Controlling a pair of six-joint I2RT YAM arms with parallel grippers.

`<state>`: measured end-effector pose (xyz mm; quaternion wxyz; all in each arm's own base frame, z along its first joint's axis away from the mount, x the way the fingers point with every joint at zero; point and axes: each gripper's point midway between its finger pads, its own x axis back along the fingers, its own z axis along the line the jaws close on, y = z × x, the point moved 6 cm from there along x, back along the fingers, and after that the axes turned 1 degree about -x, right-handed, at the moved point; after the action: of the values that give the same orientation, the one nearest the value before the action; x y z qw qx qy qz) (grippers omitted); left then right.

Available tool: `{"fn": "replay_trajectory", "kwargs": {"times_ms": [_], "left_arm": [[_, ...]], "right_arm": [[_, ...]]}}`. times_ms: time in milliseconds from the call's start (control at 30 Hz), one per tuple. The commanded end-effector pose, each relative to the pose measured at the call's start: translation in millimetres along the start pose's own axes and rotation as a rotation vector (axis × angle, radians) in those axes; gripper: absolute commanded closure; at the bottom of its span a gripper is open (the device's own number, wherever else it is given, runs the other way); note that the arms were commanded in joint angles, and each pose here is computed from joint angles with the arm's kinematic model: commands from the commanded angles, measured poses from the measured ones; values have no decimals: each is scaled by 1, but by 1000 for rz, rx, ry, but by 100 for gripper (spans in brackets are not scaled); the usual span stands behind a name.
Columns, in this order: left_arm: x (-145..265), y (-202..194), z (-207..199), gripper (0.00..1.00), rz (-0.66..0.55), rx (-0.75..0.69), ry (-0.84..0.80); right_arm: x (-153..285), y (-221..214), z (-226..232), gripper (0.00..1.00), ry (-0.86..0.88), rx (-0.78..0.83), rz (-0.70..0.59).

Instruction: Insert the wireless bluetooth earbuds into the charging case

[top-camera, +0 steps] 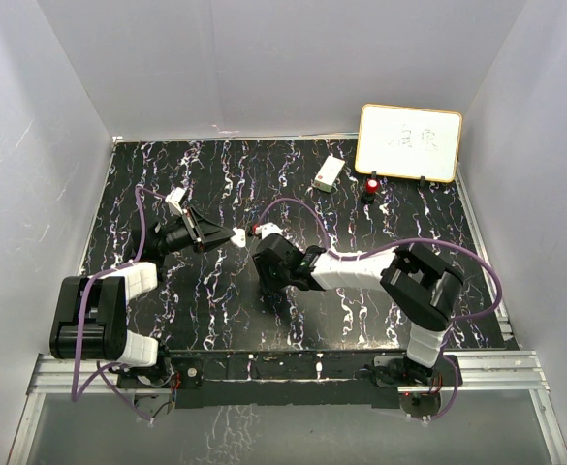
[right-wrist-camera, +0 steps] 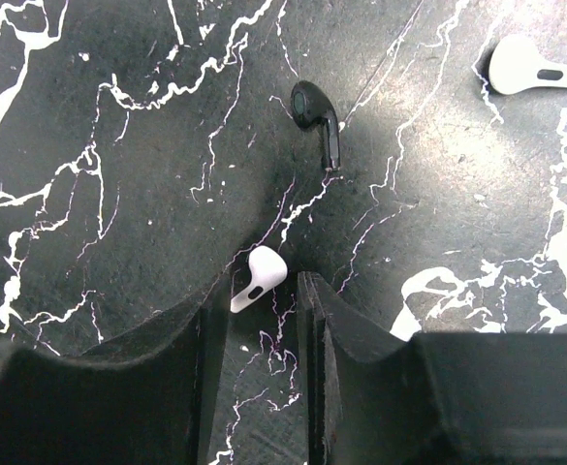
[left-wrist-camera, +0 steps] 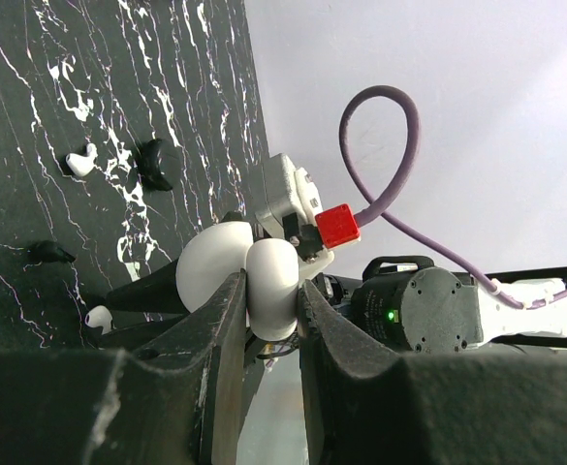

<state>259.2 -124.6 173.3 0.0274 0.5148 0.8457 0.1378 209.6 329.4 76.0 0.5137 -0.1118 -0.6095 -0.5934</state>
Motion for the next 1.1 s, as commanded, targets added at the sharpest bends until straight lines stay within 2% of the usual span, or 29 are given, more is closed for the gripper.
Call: {"fn": "replay_trajectory", "kwargs": {"times_ms": [0,1067], "left_arm": [[4,2,-11,100,1,-42,-30],[6,2,-11,100,5,-36,-29]], "right_arm": [[2,23,14,69,26,-24,-73],[-8,14,8,73,-28,-4,-24]]}}
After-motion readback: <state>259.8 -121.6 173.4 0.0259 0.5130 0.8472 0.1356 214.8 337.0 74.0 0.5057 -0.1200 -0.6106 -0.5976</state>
